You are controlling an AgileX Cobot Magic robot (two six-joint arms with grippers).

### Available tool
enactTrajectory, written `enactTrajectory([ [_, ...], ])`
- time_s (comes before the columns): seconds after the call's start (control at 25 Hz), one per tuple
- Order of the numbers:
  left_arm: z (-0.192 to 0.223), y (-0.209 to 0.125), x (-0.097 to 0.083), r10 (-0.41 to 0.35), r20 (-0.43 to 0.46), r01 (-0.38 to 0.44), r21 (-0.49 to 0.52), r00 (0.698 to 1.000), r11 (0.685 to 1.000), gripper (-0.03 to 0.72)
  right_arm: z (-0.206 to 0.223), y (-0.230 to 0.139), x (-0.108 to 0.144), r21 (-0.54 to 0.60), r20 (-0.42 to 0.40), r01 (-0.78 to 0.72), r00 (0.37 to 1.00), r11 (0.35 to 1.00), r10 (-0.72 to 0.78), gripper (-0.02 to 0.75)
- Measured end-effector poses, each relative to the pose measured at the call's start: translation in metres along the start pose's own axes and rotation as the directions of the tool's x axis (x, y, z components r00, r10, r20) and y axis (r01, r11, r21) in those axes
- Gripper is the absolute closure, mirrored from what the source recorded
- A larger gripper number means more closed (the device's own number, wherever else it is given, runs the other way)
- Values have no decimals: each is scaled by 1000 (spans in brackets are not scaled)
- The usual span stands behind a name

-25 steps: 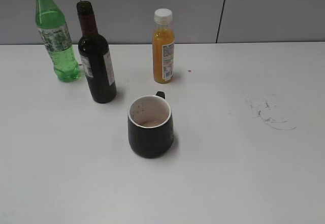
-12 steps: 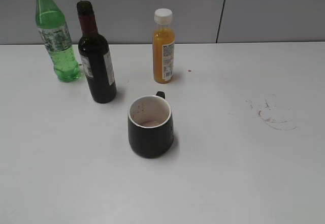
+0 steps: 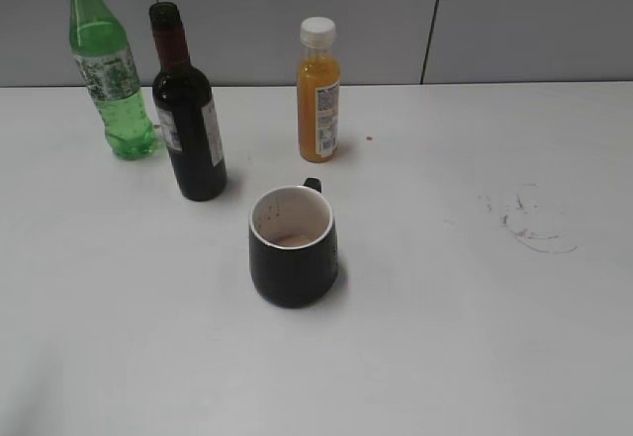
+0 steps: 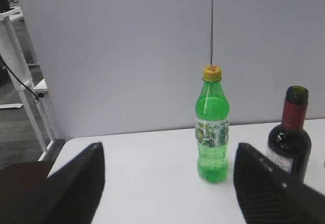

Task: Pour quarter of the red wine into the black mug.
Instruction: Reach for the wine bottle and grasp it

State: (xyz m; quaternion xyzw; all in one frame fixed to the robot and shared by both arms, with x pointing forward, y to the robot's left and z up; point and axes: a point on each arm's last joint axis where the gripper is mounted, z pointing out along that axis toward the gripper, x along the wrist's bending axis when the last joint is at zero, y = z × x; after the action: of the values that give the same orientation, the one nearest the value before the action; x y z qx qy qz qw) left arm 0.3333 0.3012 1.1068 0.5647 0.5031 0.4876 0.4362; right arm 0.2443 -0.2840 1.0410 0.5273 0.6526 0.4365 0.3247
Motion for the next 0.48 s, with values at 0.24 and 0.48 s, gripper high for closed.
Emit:
enactTrajectory([
  [0.24,56,-17,-3,-5,14,5,46,1000,999,99,0,0,0,0,-1,1,1000,1000,-1,152],
  [0.48,88,-59,-26,10,115,-12,19,993,1000,99,0,0,0,0,-1,1,1000,1000,-1,152],
])
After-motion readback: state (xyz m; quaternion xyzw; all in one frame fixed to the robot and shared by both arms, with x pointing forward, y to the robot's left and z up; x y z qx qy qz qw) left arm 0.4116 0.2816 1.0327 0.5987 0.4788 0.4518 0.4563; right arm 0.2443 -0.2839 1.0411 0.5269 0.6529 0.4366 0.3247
